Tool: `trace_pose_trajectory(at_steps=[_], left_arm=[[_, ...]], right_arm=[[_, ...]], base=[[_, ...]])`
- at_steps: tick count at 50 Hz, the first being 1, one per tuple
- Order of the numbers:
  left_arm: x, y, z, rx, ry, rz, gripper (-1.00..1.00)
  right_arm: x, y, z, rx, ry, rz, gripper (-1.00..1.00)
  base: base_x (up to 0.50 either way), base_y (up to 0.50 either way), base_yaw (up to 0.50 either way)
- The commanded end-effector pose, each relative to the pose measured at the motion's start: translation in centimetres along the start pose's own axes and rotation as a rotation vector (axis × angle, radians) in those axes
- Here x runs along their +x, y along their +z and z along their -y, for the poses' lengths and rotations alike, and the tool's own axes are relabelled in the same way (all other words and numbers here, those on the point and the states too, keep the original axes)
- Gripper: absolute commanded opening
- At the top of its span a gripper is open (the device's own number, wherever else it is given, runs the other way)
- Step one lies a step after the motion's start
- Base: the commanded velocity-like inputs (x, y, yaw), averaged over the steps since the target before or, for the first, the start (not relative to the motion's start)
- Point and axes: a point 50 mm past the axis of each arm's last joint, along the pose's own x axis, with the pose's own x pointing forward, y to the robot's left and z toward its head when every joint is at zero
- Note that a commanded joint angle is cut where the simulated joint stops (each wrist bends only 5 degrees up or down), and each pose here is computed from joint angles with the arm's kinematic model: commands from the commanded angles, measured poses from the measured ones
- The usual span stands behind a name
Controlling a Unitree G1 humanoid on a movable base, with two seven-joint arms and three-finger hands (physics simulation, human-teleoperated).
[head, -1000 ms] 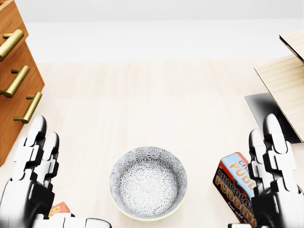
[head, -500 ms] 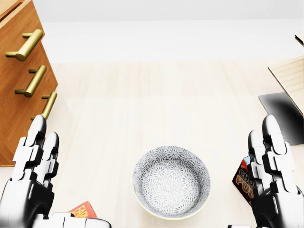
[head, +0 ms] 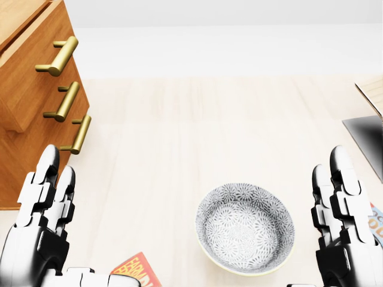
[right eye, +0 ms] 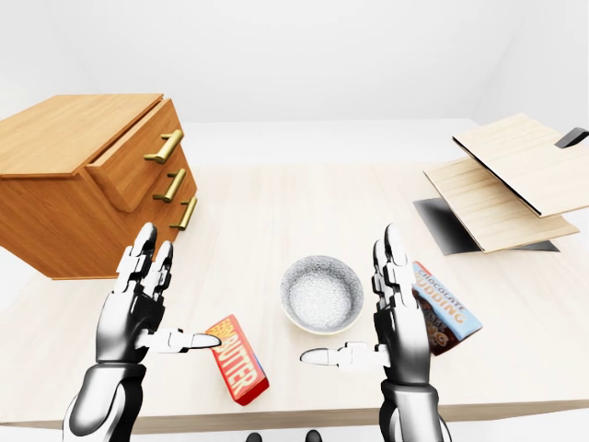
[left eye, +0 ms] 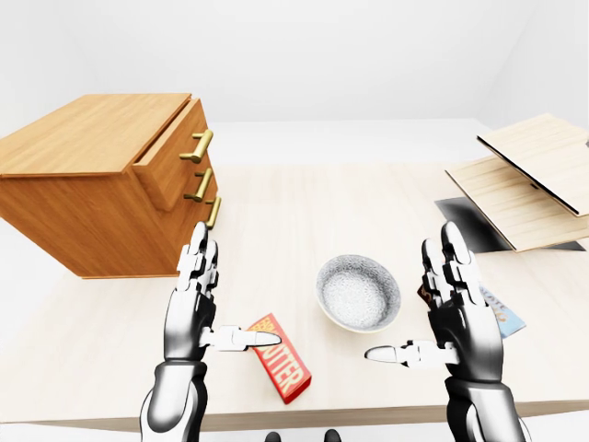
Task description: Close the top drawer of the cabinet and put the bowl on top of it.
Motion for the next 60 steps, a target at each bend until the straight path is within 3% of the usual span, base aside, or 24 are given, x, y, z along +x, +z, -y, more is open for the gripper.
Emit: trace_pose_trajectory(at_steps=[1,26,45,53,60], left_arm=[[0.1,0.0,0.0,0.000,0.000,0.000,1.00],[0.2,-0.5,0.1,0.002,-0.001,-0.015,1.00],[3.2,-1.1,-0.3,0.026,0.003,0.003,1.00],[4.8,0.4,0.1,0.047,-0.010,0.083,1.00],[6.1,0.6,0.3,0.054,-0.030,0.099,1.00]], right_arm=[[0.0,0.0,0.0,0.001,0.002,-0.002,1.00],[0.0,0.1,0.1,0.024,0.006,0.006,1.00],[-0.1,0.1,0.0,0.026,0.015,0.002,1.00],[-0.1,0.4,0.2,0.033,0.010,0.017,1.00],[-0.1,0.5,0.3,0.036,0.008,0.023,1.00]], base=[[0.00,0.16,0.00],[0.00,0.12,0.00],[0.00,0.00,0.00],[0.00,0.00,0.00],[0.00,0.00,0.00]])
